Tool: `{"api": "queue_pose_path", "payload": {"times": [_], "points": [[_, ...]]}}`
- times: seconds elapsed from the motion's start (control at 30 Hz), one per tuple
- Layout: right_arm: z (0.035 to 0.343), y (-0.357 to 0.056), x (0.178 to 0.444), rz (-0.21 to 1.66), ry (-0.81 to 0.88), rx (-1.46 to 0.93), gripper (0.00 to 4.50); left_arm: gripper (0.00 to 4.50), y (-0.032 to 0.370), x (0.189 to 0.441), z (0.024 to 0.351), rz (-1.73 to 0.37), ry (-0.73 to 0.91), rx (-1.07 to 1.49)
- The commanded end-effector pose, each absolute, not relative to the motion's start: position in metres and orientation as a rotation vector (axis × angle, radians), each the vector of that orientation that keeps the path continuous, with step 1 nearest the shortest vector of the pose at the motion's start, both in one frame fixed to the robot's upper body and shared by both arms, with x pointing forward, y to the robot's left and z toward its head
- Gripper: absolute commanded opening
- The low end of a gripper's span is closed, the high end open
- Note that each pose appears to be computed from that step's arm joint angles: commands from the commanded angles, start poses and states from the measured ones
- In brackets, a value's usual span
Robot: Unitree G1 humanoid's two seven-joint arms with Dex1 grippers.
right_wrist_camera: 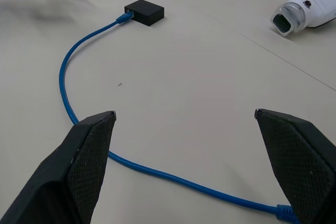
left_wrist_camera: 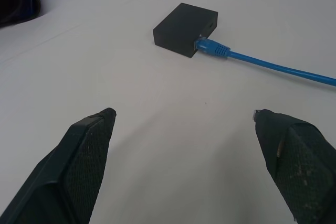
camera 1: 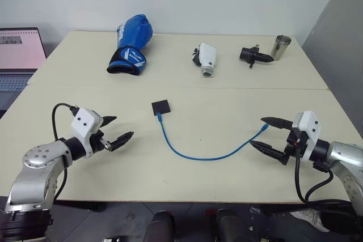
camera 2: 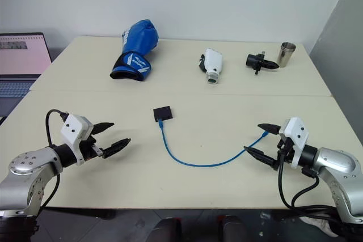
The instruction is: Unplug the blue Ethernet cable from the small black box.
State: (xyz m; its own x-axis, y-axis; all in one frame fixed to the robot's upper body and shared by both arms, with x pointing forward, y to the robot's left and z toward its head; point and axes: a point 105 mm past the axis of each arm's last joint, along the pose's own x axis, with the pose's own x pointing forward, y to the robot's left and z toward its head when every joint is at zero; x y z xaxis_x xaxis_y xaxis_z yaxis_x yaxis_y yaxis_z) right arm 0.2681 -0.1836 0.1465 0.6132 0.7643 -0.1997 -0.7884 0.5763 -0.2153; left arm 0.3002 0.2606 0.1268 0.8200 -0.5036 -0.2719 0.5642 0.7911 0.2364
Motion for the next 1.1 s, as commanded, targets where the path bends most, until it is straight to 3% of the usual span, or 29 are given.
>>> {"api": "queue_pose_path", "payload": {"times": [0.03, 0.43, 0.77, 1.1], "points": [[0.160, -0.181, 0.266, 0.923, 0.046, -0.318, 4.50, 4.49, 0.255, 0.303, 0.149, -0.586, 0.113, 0.337], [0.161, -0.171, 0.266, 0.955, 0.043, -0.319, 4.50, 4.49, 0.256, 0.296, 0.144, -0.586, 0.153, 0.348], [0.155, -0.133, 0.270, 1.045, 0.021, -0.287, 4.50, 4.49, 0.271, 0.292, 0.138, -0.555, 0.178, 0.368], [0.140, -0.022, 0.309, 1.042, -0.005, -0.191, 4.50, 4.49, 0.287, 0.289, 0.135, -0.646, 0.210, 0.389]]}}
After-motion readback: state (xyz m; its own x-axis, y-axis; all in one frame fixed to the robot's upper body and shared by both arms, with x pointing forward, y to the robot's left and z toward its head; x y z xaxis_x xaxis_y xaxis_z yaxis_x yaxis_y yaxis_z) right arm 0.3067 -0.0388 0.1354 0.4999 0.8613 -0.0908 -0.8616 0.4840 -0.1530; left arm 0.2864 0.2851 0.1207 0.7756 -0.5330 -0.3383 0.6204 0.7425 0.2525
